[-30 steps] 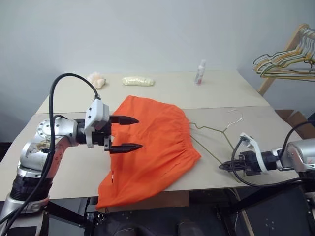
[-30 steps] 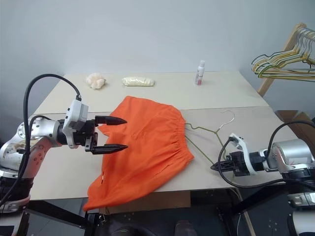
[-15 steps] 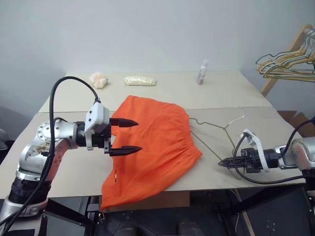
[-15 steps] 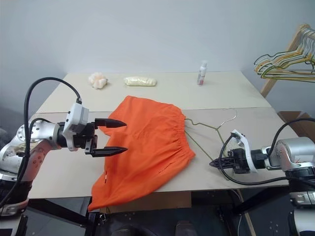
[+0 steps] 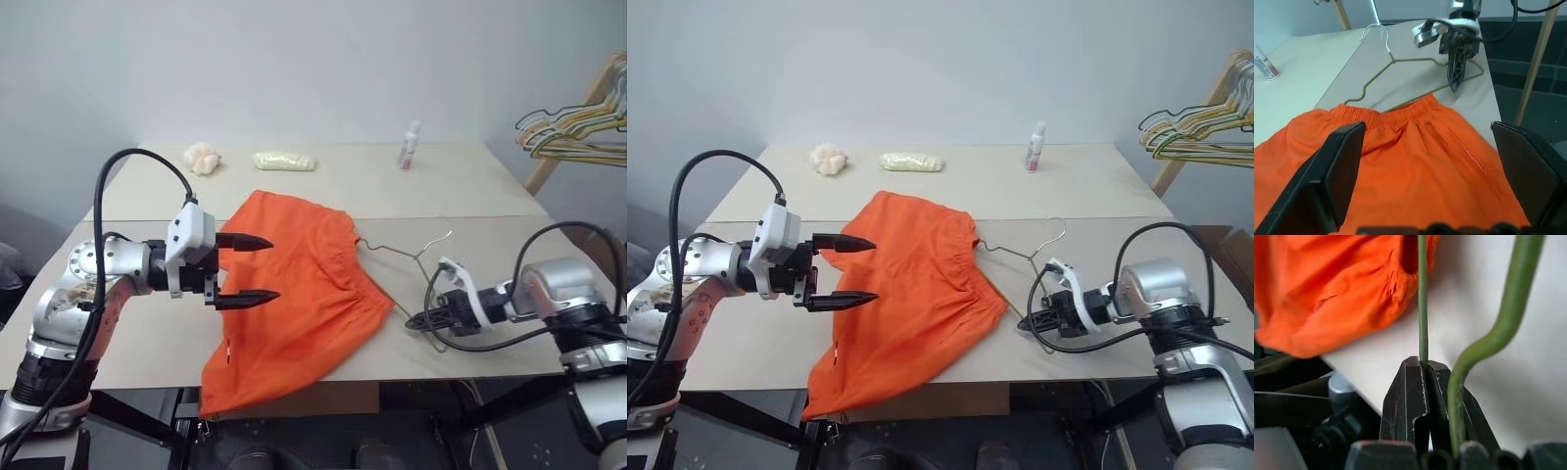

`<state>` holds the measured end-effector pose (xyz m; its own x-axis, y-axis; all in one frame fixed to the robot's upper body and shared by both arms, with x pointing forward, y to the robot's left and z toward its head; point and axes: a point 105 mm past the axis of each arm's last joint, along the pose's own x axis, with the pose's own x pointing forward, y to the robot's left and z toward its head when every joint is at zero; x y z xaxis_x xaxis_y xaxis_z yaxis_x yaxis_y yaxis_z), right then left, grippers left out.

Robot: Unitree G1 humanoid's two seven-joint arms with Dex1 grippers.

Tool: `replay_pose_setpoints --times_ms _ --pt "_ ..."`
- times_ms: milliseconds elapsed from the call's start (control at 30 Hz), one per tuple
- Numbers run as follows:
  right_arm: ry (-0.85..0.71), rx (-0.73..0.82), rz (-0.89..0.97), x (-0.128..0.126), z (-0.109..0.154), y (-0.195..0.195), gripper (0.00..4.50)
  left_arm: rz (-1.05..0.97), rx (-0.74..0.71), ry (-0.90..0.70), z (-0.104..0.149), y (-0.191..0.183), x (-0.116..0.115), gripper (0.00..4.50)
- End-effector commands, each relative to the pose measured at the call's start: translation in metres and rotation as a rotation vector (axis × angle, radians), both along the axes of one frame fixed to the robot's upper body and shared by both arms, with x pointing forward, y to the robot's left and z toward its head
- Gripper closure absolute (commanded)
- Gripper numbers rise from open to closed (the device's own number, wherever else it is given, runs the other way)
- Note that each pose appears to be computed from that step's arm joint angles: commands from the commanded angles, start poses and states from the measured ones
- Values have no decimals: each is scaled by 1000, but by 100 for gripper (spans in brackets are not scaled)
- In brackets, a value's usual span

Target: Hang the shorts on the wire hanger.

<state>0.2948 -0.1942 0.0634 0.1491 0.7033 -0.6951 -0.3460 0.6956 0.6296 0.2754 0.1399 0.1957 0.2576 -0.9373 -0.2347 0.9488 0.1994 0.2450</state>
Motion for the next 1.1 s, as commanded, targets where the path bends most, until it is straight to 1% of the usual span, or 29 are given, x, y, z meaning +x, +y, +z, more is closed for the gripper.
replay_pose_setpoints --times_ms 33,233,367,500,767,900,1033,1100 --pt "-76 0 15 7 18 -6 450 11 10 -68 12 2 0 3" --pt "-92 -51 -34 -1 25 -30 450 10 18 -70 10 2 -3 3" --pt "-91 -17 -5 -16 36 -33 450 9 18 -72 10 2 -2 3" --pt "-79 40 64 -26 45 -26 450 0 24 -73 11 2 -1 3" --pt "-44 66 159 -36 41 -18 450 -1 28 -73 10 3 -4 3" --pt "-29 2 202 -39 31 -20 450 7 24 -69 9 3 -6 3" --pt "-27 -68 202 -27 15 -15 450 7 30 -70 7 2 -6 3" --pt "-29 -78 198 -22 13 -12 450 6 32 -74 8 2 -5 3"
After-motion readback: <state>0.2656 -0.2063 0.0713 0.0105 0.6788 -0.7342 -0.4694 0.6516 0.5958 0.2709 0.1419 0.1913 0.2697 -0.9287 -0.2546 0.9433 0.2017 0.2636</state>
